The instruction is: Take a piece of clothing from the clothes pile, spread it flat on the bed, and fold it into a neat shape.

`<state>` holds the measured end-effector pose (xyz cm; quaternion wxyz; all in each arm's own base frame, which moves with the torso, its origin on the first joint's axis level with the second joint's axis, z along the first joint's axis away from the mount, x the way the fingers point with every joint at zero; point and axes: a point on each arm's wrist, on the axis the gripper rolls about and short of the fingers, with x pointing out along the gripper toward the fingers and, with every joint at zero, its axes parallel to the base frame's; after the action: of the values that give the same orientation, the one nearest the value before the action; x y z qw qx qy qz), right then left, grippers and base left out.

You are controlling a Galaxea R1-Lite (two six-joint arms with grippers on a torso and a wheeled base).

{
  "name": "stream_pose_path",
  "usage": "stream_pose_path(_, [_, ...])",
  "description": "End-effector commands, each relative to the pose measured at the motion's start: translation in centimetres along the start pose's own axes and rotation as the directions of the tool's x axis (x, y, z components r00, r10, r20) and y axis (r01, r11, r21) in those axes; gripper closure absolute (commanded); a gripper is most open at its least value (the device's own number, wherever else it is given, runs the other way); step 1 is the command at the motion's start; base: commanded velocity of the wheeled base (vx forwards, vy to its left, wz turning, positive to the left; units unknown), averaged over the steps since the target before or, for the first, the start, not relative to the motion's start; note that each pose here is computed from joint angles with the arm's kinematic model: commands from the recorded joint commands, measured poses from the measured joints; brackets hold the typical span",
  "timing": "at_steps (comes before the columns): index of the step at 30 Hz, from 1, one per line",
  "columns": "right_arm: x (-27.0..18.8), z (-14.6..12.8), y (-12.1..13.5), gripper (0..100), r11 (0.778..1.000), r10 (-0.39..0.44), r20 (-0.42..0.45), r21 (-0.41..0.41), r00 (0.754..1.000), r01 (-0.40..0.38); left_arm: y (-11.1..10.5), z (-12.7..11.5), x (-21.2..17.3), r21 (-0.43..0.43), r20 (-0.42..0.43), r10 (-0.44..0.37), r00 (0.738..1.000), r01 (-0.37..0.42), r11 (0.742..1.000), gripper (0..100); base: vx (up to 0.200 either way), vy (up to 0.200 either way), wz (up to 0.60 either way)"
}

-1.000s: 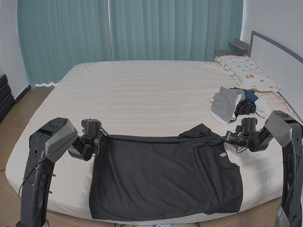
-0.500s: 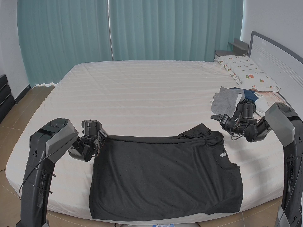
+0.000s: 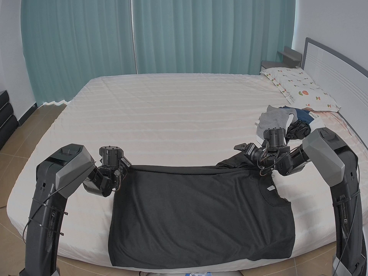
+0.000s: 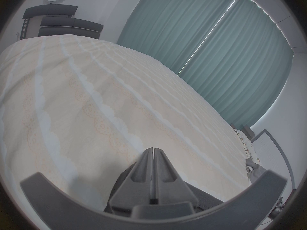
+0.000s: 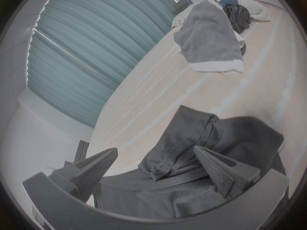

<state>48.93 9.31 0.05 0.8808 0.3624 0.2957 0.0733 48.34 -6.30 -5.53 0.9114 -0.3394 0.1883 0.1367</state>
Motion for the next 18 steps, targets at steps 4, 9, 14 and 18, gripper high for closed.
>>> stream_pose_path(4, [1.8, -1.7, -0.6, 0, 1.0, -0.028, -0.032, 0.008, 0.999, 0.028, 0.0, -0.1, 0.0, 0.0, 0.001, 0.002, 1.0, -0.002, 1.0, 100, 0.0, 0.0, 0.0])
stream_pose_path(9, [2.4, -2.2, -1.0, 0, 0.999, -0.035, -0.041, 0.008, 0.999, 0.035, 0.0, -0.1, 0.0, 0.0, 0.001, 0.002, 1.0, -0.002, 1.0, 100, 0.0, 0.0, 0.0])
stream_pose_path(14, [3.0, -2.6, -1.1, 0, 0.999, -0.051, -0.053, 0.014, 0.997, 0.052, 0.0, -0.1, 0.0, 0.0, 0.001, 0.002, 1.0, -0.002, 1.0, 100, 0.0, 0.0, 0.0])
stream_pose_path(18, [3.6, -2.6, -0.9, 100, 0.998, -0.054, -0.04, 0.02, 0.998, 0.055, 0.0, -0.1, 0.0, 0.0, 0.001, 0.002, 1.0, -0.002, 1.0, 100, 0.0, 0.0, 0.0])
